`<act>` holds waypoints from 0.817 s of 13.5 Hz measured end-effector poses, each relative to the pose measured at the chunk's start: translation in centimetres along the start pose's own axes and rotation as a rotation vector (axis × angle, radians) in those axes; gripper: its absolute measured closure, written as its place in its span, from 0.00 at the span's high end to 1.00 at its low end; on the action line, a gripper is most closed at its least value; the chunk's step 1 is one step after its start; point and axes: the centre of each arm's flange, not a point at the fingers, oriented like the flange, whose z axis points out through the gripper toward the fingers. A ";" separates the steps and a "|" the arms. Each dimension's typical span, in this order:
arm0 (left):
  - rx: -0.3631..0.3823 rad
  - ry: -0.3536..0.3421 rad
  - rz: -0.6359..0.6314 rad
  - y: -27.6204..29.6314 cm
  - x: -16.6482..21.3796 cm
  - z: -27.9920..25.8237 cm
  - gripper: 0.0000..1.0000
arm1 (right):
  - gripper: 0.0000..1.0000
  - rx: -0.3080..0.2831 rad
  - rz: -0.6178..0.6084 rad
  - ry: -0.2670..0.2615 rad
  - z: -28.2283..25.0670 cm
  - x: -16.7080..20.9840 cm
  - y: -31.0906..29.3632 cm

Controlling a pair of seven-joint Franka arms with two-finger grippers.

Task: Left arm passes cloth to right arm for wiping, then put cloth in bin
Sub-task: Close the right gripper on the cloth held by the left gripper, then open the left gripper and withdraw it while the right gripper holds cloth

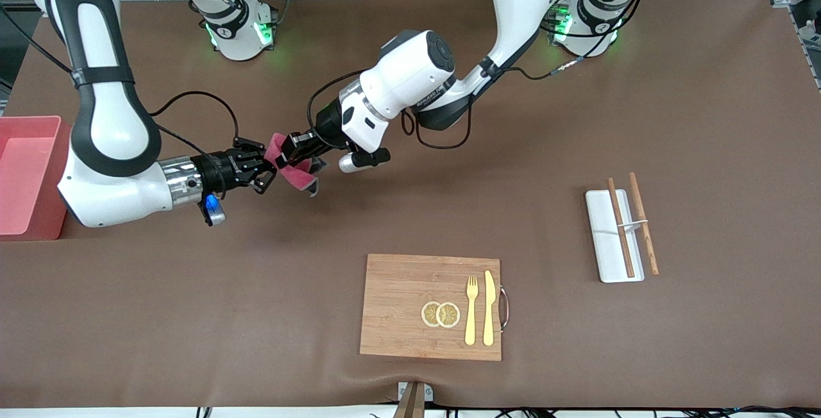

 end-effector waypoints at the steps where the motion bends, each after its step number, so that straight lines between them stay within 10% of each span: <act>1: -0.008 0.006 -0.004 1.1 0.6 -1.0 0.57 | 0.06 -0.014 -0.041 0.042 0.1 0.3 0.0; 5: 0.092 0.016 -0.016 7.2 5.1 -9.5 1.00 | 0.06 -0.032 -0.190 0.160 1.1 3.6 0.1; 11: 0.342 0.078 -0.012 10.0 16.1 -25.5 1.00 | 0.06 -0.207 -0.401 0.393 7.7 12.8 3.4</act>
